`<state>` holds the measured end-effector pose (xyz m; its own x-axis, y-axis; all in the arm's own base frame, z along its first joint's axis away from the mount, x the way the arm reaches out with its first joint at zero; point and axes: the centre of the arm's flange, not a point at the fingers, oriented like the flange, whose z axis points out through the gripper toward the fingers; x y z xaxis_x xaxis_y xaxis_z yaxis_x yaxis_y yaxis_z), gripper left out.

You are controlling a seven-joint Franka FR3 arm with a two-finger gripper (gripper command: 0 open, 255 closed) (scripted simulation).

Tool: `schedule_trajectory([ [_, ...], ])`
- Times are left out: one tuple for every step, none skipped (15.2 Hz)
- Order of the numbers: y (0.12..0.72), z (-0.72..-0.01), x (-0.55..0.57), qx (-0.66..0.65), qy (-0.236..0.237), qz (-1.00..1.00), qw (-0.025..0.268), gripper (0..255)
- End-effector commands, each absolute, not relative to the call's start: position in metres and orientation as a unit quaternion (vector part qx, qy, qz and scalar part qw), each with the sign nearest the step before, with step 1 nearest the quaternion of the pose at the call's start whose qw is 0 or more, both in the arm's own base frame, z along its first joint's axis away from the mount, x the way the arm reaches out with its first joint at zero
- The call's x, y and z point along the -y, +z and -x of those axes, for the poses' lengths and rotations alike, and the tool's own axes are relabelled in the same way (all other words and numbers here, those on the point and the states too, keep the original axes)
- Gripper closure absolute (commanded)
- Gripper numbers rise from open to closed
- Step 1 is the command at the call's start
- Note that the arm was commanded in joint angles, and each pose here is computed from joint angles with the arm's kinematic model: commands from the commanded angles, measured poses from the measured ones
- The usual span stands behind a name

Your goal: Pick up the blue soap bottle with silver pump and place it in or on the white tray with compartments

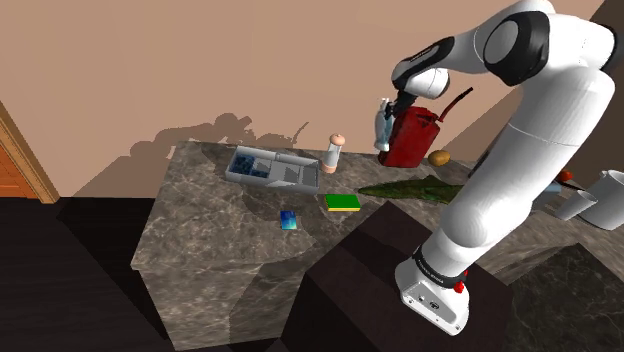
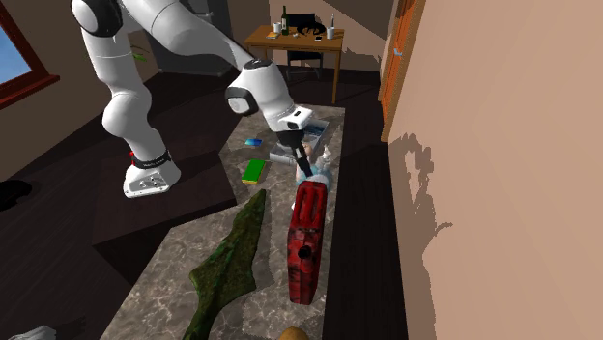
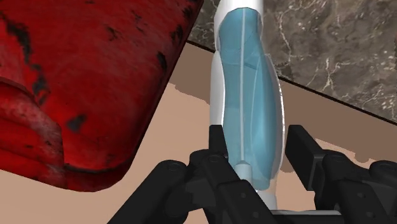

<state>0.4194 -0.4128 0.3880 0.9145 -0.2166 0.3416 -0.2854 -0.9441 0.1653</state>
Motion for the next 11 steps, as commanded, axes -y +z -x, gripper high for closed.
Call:
schedule_trajectory([
  [0.395, -0.424, 0.401, 0.129, 0.162, -0.973, 0.107, 255],
  [0.396, -0.429, 0.389, 0.129, 0.162, -0.973, 0.107, 255],
  [0.398, -0.433, 0.376, 0.129, 0.162, -0.973, 0.107, 255],
  [0.399, -0.438, 0.364, 0.129, 0.162, -0.973, 0.107, 255],
  [0.400, -0.442, 0.352, 0.129, 0.162, -0.973, 0.107, 255],
  [0.402, -0.447, 0.339, 0.129, 0.162, -0.973, 0.107, 255],
  [0.403, -0.451, 0.327, 0.129, 0.162, -0.973, 0.107, 255],
  [0.404, -0.456, 0.315, 0.129, 0.162, -0.973, 0.107, 255],
  [0.406, -0.460, 0.302, 0.129, 0.162, -0.973, 0.107, 255],
  [0.407, -0.465, 0.290, 0.129, 0.162, -0.973, 0.107, 255],
  [0.408, -0.469, 0.277, 0.129, 0.162, -0.973, 0.107, 255],
])
